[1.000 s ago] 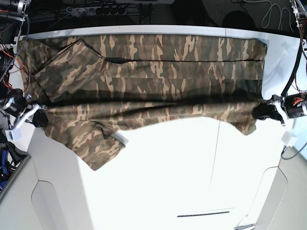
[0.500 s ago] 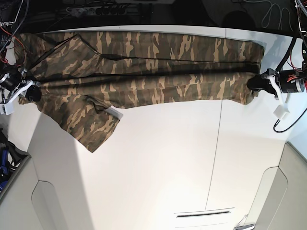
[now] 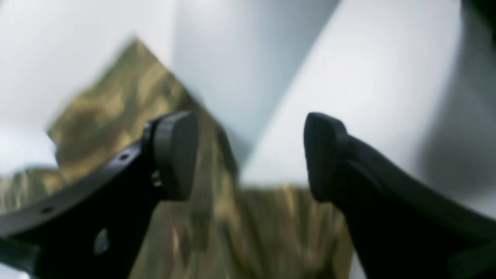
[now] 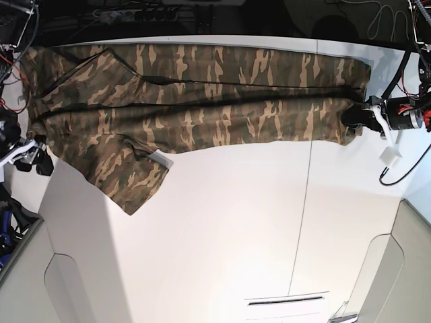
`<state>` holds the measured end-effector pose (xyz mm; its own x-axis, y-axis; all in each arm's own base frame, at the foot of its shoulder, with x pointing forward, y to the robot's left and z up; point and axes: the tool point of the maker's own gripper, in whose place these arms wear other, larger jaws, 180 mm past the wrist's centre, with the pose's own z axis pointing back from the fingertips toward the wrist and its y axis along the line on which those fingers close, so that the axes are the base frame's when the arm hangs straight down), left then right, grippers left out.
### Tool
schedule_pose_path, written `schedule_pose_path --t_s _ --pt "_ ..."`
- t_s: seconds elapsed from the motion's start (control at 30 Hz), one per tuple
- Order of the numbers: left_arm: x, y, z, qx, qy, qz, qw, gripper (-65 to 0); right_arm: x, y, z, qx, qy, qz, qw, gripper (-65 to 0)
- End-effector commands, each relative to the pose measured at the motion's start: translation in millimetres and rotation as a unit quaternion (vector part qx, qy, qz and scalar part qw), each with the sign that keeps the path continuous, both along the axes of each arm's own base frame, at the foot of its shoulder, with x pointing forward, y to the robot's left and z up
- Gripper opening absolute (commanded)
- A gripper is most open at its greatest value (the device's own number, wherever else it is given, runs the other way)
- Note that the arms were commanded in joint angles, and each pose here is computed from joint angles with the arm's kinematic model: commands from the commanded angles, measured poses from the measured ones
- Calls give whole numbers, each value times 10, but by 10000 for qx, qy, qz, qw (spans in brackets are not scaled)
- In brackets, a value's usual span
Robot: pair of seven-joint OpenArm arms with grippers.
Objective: Fold the T-shirt properly
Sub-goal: 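Lift the hem with both grippers and fold it over toward the collar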
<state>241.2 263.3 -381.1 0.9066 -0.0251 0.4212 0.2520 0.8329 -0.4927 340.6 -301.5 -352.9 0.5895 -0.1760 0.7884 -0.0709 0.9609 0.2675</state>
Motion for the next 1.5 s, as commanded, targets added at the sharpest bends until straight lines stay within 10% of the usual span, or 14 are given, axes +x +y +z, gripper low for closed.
schedule_pose_path --t_s 0.0,0.87,1.07,1.47 --pt "118 40 145 -3 -278 4 9996 -650 168 -25 237 -49 -390 -7 9992 -226" --pt "131 48 146 16 -313 25 9995 -650 511 1424 -636 -135 470 1489 9876 -230" --pt "137 49 151 13 -323 27 9995 -650 547 1462 -569 -158 365 1511 9877 -648" --pt "261 -76 523 232 -938 -371 9946 -650 380 1261 266 -42 252 1569 9873 -650"
